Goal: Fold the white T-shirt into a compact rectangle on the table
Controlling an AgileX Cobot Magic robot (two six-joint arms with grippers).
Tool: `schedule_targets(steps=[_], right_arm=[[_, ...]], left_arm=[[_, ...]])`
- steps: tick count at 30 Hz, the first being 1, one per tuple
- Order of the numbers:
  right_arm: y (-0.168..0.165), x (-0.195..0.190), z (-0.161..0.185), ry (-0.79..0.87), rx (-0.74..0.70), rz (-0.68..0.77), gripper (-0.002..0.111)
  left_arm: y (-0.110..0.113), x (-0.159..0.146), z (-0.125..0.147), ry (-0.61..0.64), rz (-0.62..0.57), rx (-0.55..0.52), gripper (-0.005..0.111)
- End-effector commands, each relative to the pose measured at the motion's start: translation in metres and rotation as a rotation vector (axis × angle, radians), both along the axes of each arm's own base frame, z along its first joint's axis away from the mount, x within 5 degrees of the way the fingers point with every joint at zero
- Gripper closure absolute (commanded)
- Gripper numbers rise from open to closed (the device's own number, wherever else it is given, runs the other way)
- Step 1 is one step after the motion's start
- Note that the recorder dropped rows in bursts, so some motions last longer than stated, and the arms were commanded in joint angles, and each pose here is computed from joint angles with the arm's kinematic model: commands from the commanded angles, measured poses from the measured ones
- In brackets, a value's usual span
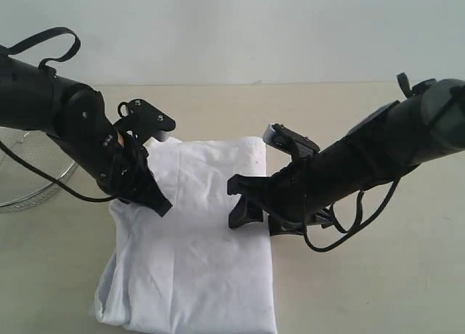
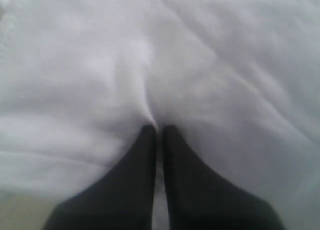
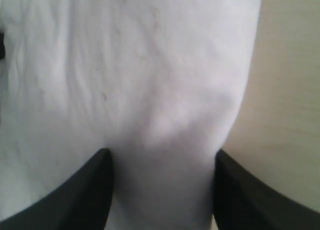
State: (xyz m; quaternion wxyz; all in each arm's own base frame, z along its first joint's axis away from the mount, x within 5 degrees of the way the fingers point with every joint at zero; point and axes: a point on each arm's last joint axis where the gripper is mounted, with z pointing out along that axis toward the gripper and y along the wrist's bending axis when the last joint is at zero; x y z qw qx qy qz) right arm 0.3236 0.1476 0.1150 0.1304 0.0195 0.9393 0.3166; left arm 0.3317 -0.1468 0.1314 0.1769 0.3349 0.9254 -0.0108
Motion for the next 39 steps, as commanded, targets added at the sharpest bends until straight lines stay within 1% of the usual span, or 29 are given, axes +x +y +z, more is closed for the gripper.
schedule_targets(steps=[1,5,11,14,15,16,18,20,25,29,33,37,39], right_arm=[[0.001,0.000,0.000,-0.008,0.023,-0.009,0.057],[0.004,0.001,0.002,-0.022,0.047,-0.006,0.057],[0.026,-0.002,0.004,-0.075,0.016,0.031,0.057],[0.025,-0.001,0.004,-0.079,0.011,0.022,0.058],[0.025,-0.001,0.004,-0.081,0.007,0.019,0.061],[0.025,-0.001,0.004,-0.082,0.006,0.019,0.068],[0.024,0.000,0.003,-0.090,-0.009,0.006,0.087],[0.022,0.002,0.003,-0.101,-0.026,-0.008,0.109],[0.019,0.003,0.001,-0.123,-0.062,-0.002,0.108],[0.013,0.006,0.002,-0.112,-0.051,-0.012,0.108],[-0.009,0.013,0.003,-0.082,-0.007,-0.038,0.108],[-0.040,0.020,0.004,-0.069,0.013,-0.058,0.108],[-0.059,0.024,0.004,-0.062,0.023,-0.092,0.108]], left_arm=[[-0.002,0.000,-0.008,0.014,0.001,0.005,0.102],[-0.003,0.001,-0.008,0.010,0.001,0.003,0.102],[-0.003,0.000,-0.008,0.018,0.005,-0.001,0.102],[-0.005,-0.001,-0.008,0.023,0.008,-0.007,0.102],[-0.006,-0.001,-0.008,0.021,0.008,-0.008,0.102],[-0.006,-0.001,-0.008,0.021,0.008,-0.008,0.102],[-0.005,-0.001,-0.008,0.023,0.008,-0.007,0.102],[-0.006,-0.002,-0.008,0.027,0.013,-0.010,0.102],[-0.005,-0.003,-0.008,0.046,0.016,-0.006,0.102],[-0.005,-0.004,0.002,0.035,0.043,-0.026,0.102],[-0.004,-0.007,0.028,-0.018,0.069,-0.067,0.102],[-0.002,-0.014,0.067,-0.093,0.097,-0.132,0.102],[0.000,-0.020,0.089,-0.133,0.113,-0.180,0.102]])
